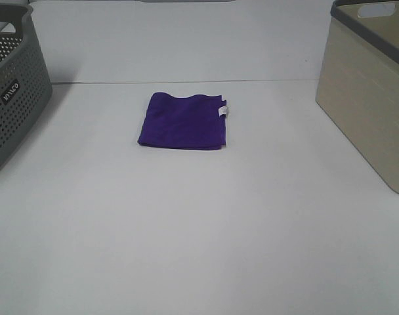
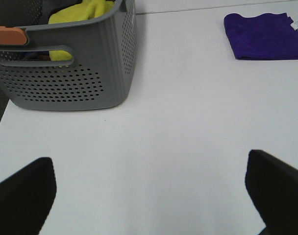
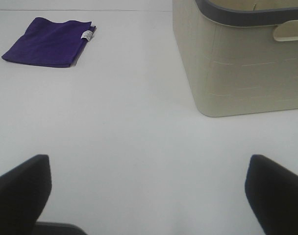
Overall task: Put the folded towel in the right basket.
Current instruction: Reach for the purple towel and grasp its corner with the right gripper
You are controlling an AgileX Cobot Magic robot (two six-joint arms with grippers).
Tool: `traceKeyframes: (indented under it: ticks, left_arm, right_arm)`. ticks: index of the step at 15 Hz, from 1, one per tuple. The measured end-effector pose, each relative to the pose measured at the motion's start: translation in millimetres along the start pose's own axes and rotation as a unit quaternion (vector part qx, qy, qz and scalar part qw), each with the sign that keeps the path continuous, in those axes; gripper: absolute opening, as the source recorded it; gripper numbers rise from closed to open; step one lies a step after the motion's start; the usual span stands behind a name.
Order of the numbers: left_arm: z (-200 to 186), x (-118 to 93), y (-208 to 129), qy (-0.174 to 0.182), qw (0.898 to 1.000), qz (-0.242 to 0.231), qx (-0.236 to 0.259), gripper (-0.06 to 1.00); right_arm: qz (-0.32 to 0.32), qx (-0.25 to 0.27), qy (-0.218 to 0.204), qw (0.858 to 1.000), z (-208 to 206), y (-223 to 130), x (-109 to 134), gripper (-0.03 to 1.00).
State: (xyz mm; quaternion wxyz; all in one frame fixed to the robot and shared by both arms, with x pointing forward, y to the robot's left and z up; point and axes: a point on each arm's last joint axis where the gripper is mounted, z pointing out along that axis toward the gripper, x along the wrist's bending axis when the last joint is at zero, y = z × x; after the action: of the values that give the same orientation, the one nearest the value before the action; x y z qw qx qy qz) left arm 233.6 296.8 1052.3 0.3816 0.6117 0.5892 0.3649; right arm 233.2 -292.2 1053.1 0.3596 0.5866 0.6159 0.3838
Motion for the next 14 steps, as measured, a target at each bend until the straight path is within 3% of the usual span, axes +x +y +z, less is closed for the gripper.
traceKeyframes:
  ticks: [14]
  left_arm:
    - [0.0, 0.0, 0.0, 0.001, 1.0, -0.025, 0.0, 0.99]
  right_arm:
    - [-0.001, 0.0, -0.003, 1.0, 0.0, 0.0, -0.5, 0.98]
